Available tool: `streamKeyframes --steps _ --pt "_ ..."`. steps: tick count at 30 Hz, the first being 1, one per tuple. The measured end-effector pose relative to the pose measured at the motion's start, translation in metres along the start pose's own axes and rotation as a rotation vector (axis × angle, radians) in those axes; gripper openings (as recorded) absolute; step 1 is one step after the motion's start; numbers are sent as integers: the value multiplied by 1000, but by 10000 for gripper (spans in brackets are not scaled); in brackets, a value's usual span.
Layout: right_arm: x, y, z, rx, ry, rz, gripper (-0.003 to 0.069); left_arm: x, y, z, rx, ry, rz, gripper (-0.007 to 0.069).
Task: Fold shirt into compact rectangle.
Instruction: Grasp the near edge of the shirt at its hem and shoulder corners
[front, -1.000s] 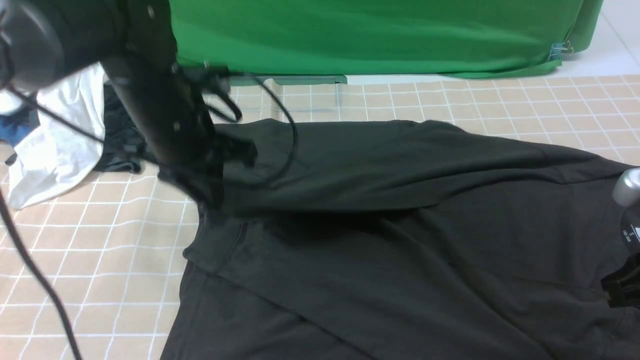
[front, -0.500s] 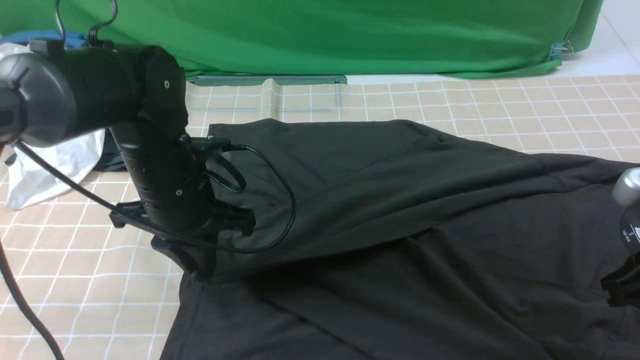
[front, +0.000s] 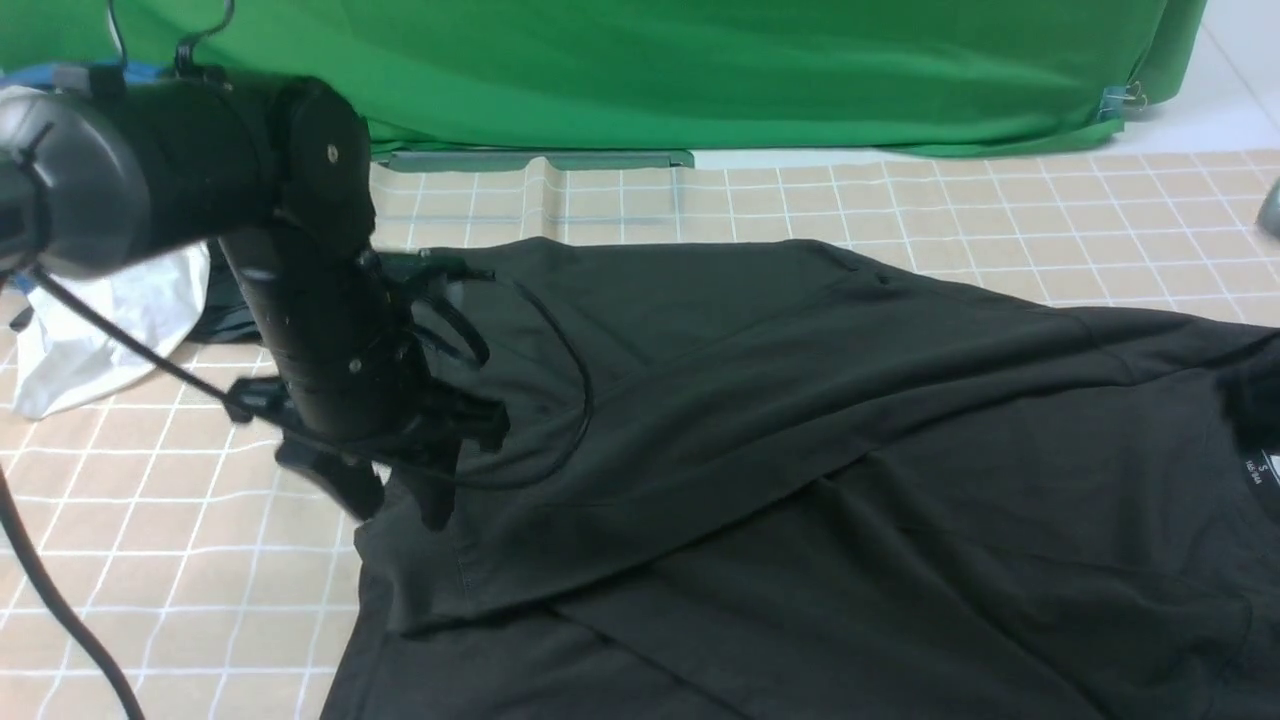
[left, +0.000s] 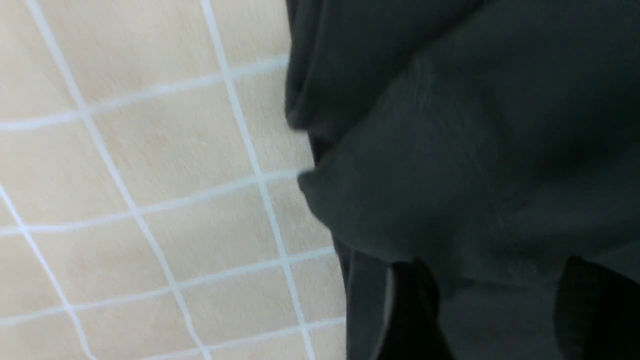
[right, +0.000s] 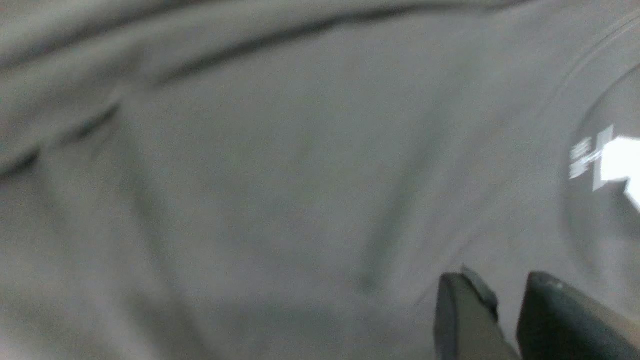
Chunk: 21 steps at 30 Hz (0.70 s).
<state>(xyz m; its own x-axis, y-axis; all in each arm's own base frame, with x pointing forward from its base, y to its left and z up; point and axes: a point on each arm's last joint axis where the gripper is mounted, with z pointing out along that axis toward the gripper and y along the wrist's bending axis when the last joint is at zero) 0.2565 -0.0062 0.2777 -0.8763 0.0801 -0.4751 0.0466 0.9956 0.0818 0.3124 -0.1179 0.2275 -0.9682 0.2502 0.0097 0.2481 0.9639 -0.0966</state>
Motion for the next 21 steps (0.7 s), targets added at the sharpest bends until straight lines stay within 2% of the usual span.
streamKeyframes --steps 4,6,7,10,13,17,21 --pt "-35 -14 17 -11 12 93 226 -18 -2 -19 -4 -154 10 413" --pt "-53 -15 32 -36 25 126 269 -29 -4 -25 14 -258 1 368" --pt "-57 -15 41 -48 41 140 284 -31 -5 -26 22 -278 -3 337" --pt "-78 -14 75 -92 77 165 386 -37 -7 -23 48 -313 -12 157" --pt "-89 -12 110 -117 124 189 457 -41 -7 -10 47 -286 -4 38" --pt "-99 -13 147 -139 159 228 504 -45 -7 3 47 -252 4 15" --pt "-106 -16 175 -143 175 259 519 -46 -7 5 46 -245 9 15"
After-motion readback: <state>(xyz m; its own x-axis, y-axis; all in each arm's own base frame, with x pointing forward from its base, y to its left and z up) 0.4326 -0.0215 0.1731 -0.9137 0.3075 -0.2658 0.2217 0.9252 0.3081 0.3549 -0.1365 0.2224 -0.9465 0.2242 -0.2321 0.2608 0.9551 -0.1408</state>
